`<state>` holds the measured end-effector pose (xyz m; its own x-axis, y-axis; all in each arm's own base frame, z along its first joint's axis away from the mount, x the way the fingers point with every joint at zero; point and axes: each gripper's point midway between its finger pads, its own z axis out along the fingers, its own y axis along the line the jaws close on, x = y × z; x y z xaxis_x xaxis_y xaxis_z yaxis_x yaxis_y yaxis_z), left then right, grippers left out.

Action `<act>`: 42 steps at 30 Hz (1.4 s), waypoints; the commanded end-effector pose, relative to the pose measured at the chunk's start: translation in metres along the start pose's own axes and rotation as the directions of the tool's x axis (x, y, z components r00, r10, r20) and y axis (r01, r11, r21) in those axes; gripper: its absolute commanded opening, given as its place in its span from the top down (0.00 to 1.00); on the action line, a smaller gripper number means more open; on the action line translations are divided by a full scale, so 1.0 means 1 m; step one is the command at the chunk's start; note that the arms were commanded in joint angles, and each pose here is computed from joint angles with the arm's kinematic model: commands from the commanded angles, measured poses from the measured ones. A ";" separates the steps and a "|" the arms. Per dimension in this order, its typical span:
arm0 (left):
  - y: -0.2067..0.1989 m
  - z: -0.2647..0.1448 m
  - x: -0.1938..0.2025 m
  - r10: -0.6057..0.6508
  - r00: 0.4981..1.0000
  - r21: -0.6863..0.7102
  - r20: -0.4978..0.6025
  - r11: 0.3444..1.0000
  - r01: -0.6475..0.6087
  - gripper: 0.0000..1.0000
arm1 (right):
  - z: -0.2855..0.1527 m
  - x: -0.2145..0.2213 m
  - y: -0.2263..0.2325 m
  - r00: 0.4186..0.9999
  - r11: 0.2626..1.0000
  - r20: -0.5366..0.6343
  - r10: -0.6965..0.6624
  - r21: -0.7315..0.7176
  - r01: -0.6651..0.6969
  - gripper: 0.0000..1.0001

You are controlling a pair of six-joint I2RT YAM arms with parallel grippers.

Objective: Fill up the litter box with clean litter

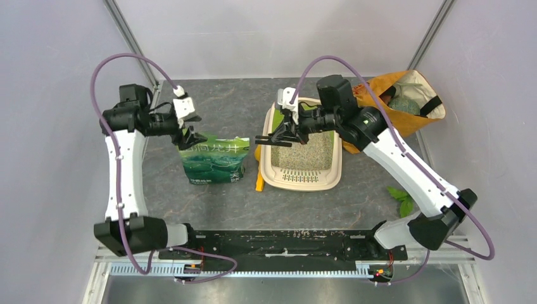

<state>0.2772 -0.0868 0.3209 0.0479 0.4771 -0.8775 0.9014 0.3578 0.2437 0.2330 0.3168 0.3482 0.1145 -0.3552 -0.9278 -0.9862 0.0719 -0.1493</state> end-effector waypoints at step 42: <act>-0.020 0.023 0.093 0.222 0.970 0.244 -0.101 0.951 -0.192 0.89 | 0.160 0.021 -0.039 0.952 0.952 -0.021 -0.306 -0.016 0.306 1.00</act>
<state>0.2731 -0.0631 0.2158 0.1788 0.6523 -0.7366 0.9611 0.0444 0.2727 0.2734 0.4425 0.2504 0.3383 -0.4243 -0.8400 -0.9404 -0.1191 -0.3186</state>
